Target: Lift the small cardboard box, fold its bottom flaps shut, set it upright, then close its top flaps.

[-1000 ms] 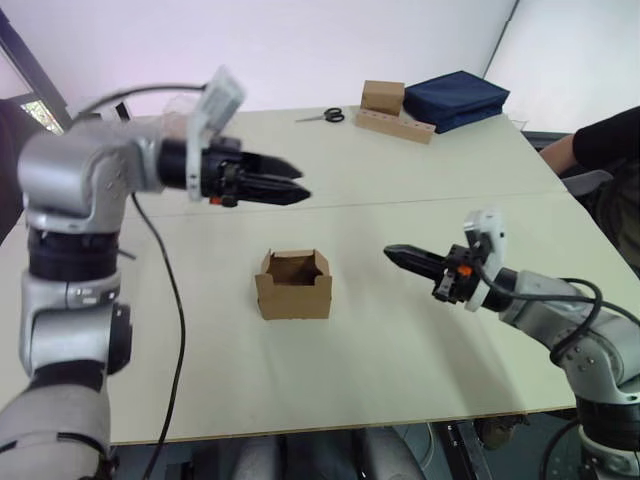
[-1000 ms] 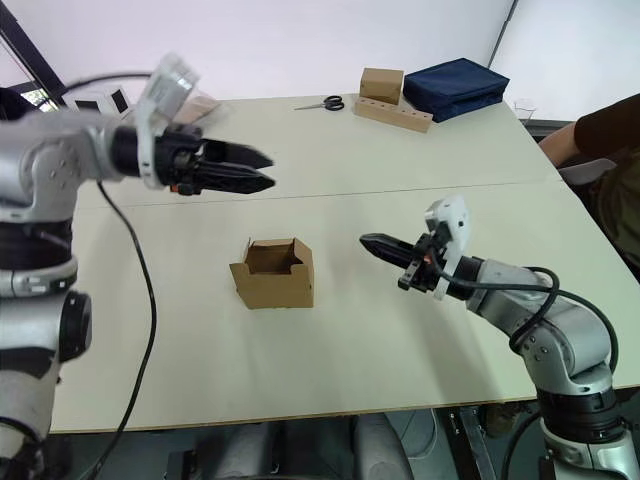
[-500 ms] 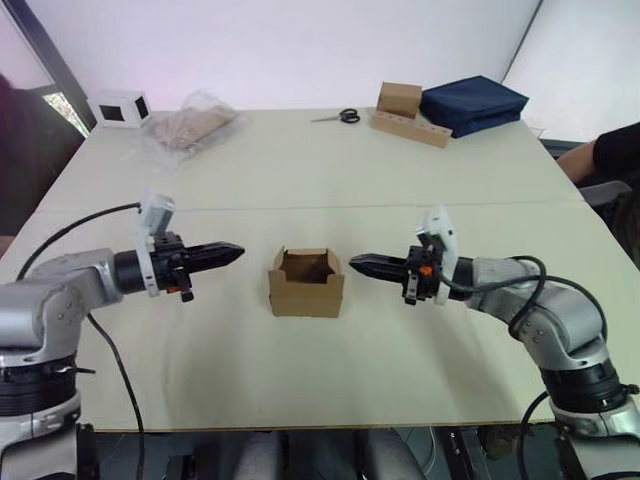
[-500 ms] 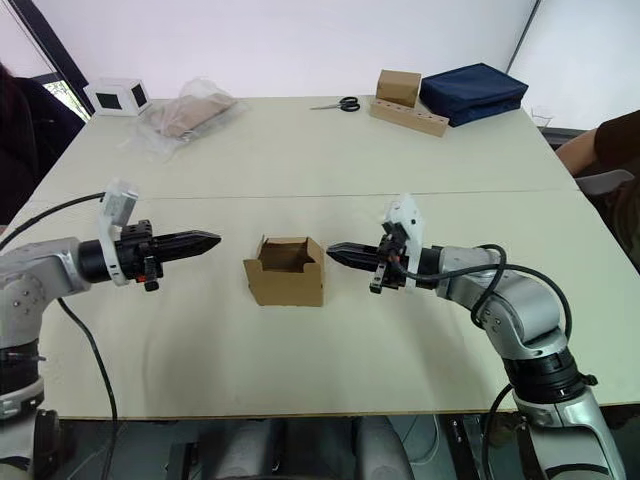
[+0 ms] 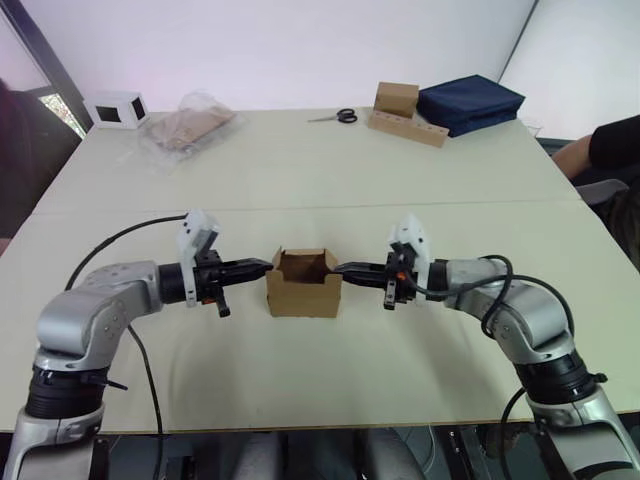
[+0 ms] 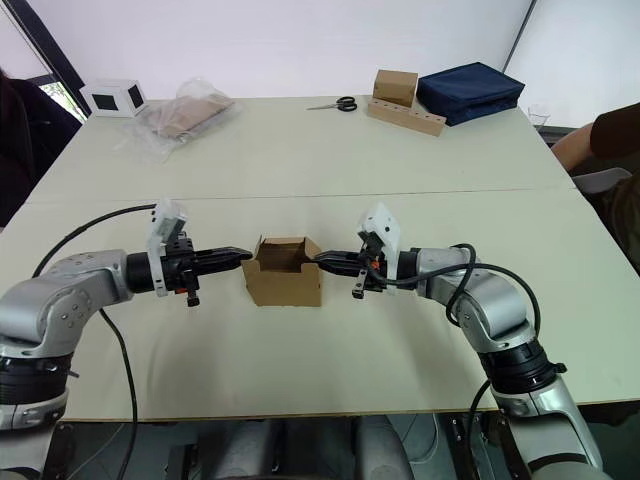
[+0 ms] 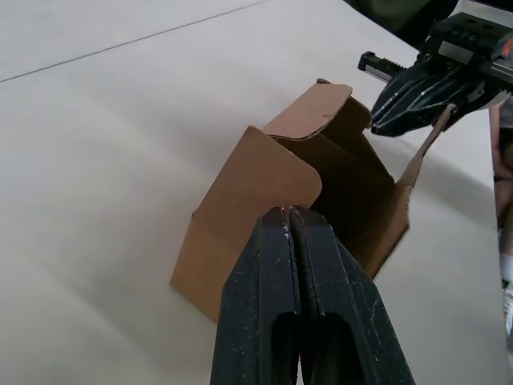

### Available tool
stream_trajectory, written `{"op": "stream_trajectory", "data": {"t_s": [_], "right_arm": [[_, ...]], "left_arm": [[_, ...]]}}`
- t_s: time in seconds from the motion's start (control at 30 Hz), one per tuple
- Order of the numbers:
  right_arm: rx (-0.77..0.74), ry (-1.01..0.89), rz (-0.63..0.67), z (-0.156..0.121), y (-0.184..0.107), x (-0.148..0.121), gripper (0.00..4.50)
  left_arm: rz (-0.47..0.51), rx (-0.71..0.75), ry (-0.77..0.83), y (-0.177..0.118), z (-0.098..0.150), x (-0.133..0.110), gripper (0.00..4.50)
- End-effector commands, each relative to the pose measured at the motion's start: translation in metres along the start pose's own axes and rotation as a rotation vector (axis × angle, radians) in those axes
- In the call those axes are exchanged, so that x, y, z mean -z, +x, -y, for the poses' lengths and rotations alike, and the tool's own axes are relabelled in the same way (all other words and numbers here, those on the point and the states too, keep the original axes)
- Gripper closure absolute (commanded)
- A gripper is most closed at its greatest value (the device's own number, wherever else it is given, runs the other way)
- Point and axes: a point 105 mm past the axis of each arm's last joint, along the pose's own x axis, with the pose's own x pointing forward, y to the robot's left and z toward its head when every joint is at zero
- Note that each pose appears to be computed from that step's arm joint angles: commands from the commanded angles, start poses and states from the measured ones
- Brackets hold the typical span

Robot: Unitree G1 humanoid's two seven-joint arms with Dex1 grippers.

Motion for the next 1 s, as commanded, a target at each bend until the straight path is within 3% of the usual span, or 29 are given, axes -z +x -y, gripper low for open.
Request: {"op": "stream_trajectory", "data": {"t_s": [0.03,0.33,1.0], "right_arm": [[-0.019,-0.053,0.018,-0.003,0.008,-0.006,4.50],[0.008,-0.043,-0.009,0.000,0.016,0.006,4.50],[0.038,-0.023,-0.027,0.008,0.013,0.011,4.50]], "left_arm": [[-0.009,0.008,0.039,0.005,-0.001,-0.001,4.46],[-0.063,0.017,0.047,0.013,-0.003,0.012,4.46],[-0.085,-0.025,0.074,0.020,-0.009,0.026,4.46]]}}
